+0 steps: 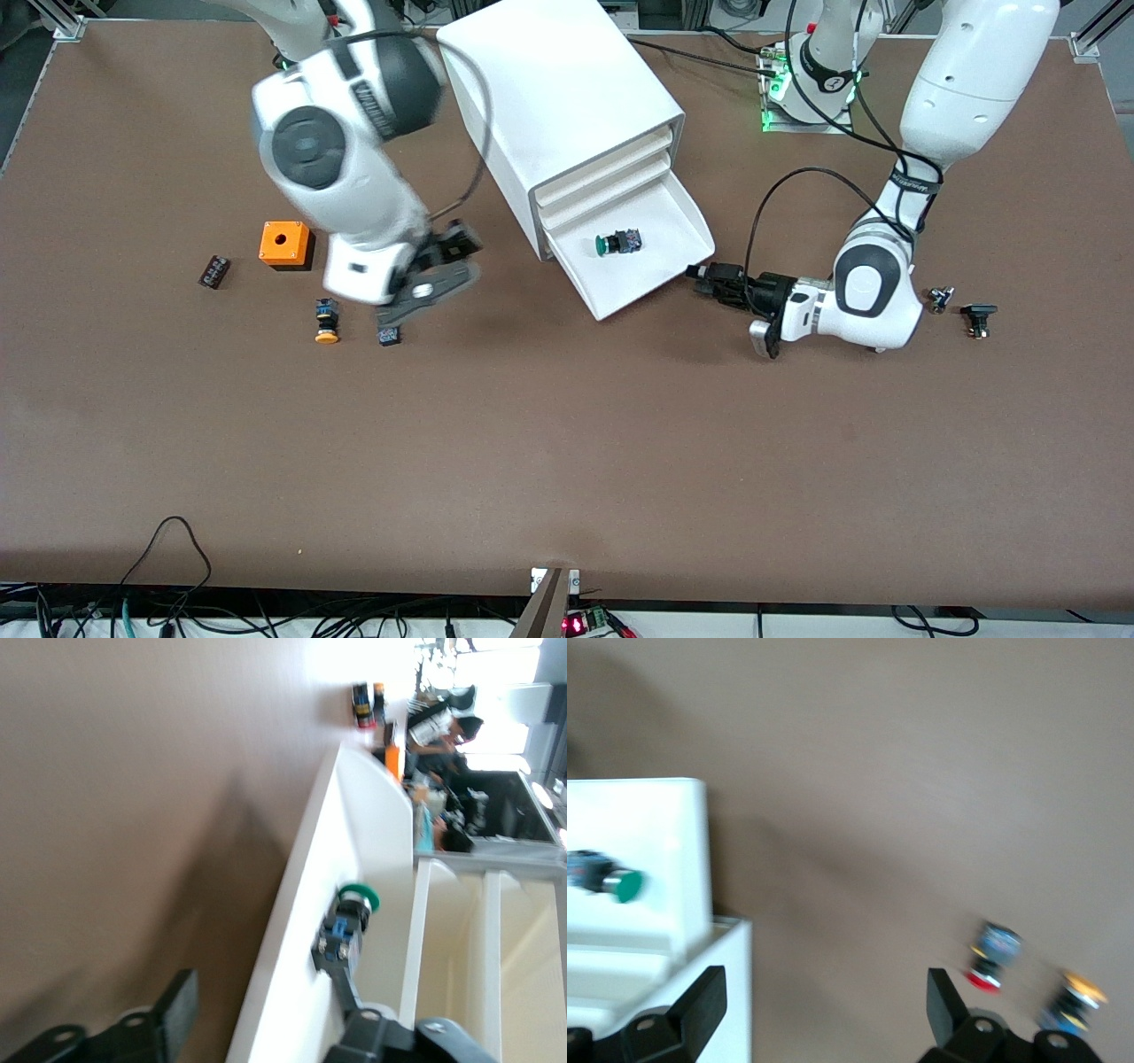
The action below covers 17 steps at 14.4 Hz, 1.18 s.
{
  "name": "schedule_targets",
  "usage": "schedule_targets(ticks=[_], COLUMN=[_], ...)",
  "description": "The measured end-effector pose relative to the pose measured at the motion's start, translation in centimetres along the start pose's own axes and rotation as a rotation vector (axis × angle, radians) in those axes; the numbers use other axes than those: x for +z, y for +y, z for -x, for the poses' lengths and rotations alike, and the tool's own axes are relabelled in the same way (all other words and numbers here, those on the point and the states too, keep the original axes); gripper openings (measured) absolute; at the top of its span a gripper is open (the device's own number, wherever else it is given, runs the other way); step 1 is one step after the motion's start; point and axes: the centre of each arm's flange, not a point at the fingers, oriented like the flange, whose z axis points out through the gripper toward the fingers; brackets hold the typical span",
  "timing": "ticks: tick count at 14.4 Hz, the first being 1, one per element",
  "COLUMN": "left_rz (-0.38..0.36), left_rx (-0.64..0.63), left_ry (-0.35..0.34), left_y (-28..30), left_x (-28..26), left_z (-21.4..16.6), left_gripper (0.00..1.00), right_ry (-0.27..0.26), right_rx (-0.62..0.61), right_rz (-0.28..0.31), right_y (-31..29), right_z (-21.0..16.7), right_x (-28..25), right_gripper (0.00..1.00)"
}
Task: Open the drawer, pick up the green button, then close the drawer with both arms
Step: 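Grasp the green button in the drawer with the right gripper while the left withdraws, then close the right gripper on the green button and lift it slightly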
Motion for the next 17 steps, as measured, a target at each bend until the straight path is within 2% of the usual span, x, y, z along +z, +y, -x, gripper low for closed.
schedule_targets(ticks=[2,3,5,6,7,10,12,14,15,17], left_rz=[-0.091,-0.149,-0.272,-0.333,-0.403,-0.635,-0.775,-0.904,-0.955,-1.011], left_rx=[0.049,0.068,0.104,0.133,0.172,0.301,0.282,0.152,0.062,-0.137], left_ry=[0.107,0.177,0.347,0.401,0.422,0.367,0.299,0.233,0.221,0.242], left_y=[2.5,4.1,6.9,8.4,10.1,16.1,19.6,23.0,25.0,28.5], left_x=[-4.0,-6.5,-13.5,-16.8,-19.3,-23.8,-26.8,-29.4,-30.2,-30.8], left_z=[-1.3,-1.8,-1.7,-1.1,-0.4,1.7,4.1,7.5,9.2,12.1], left_gripper=[0.95,1.0,1.0,1.0,1.0,1.0,1.0,1.0,1.0,1.0], right_ry=[0.024,0.042,0.078,0.099,0.117,0.117,0.094,0.07,0.059,0.042], right_rx=[-0.11,-0.177,-0.322,-0.392,-0.449,-0.605,-0.676,-0.729,-0.755,-0.833], right_rz=[-0.042,-0.061,-0.086,-0.095,-0.101,-0.112,-0.109,-0.076,-0.06,-0.037], right_y=[-5.0,-7.0,-9.3,-10.4,-11.4,-14.2,-16.5,-18.4,-18.9,-19.3], right_z=[-1.5,-2.0,-2.7,-3.0,-3.3,-3.5,-3.0,-2.3,-2.1,-1.9], right_x=[1.6,2.4,4.0,4.9,6.0,10.0,11.6,12.2,12.5,13.5], right_gripper=[1.0,1.0,1.0,1.0,1.0,1.0,1.0,1.0,1.0,1.0])
